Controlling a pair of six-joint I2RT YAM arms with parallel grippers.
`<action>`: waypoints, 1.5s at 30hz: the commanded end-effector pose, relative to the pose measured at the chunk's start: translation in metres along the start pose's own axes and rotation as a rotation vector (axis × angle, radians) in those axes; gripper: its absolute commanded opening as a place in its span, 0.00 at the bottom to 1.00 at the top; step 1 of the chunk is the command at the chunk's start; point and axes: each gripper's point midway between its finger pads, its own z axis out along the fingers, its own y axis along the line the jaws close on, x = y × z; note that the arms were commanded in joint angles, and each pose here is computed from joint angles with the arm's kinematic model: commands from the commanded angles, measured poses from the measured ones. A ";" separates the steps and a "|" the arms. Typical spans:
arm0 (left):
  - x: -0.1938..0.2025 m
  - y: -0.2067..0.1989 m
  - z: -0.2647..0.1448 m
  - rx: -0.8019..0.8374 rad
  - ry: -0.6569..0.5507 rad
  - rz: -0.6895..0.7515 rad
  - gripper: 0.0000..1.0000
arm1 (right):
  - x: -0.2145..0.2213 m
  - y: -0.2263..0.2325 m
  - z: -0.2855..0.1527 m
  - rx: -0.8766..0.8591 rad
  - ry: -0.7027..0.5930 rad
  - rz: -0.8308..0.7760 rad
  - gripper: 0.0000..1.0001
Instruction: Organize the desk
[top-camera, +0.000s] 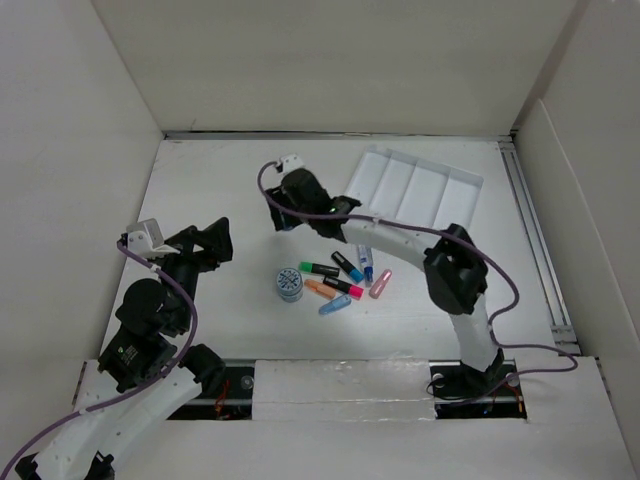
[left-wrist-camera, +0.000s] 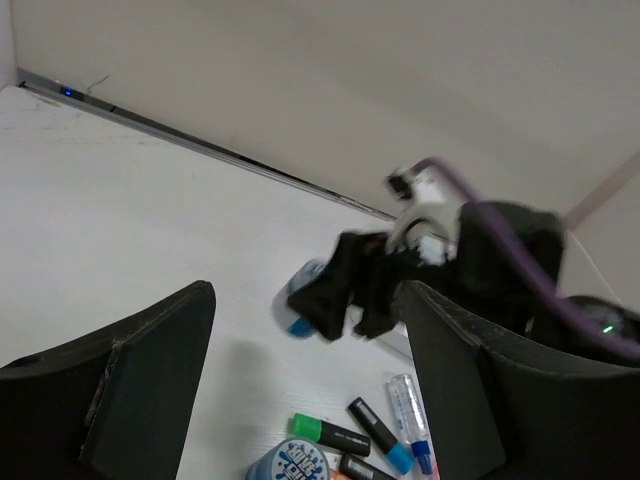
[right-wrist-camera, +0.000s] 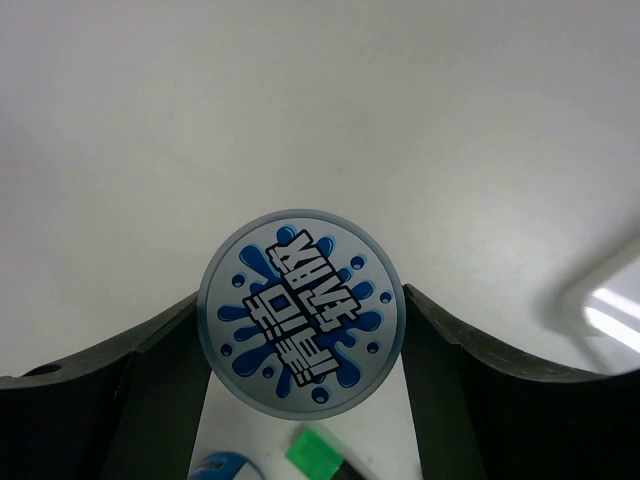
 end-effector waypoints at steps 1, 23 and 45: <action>-0.005 -0.007 0.000 0.038 -0.026 -0.012 0.72 | -0.111 -0.084 -0.038 0.067 -0.270 0.158 0.42; 0.000 -0.007 0.003 0.036 -0.014 0.001 0.72 | -0.109 -0.317 0.023 0.354 -0.217 0.338 0.42; -0.001 -0.005 0.003 0.024 -0.021 0.003 0.73 | -0.090 -0.338 0.039 0.378 -0.194 0.391 1.00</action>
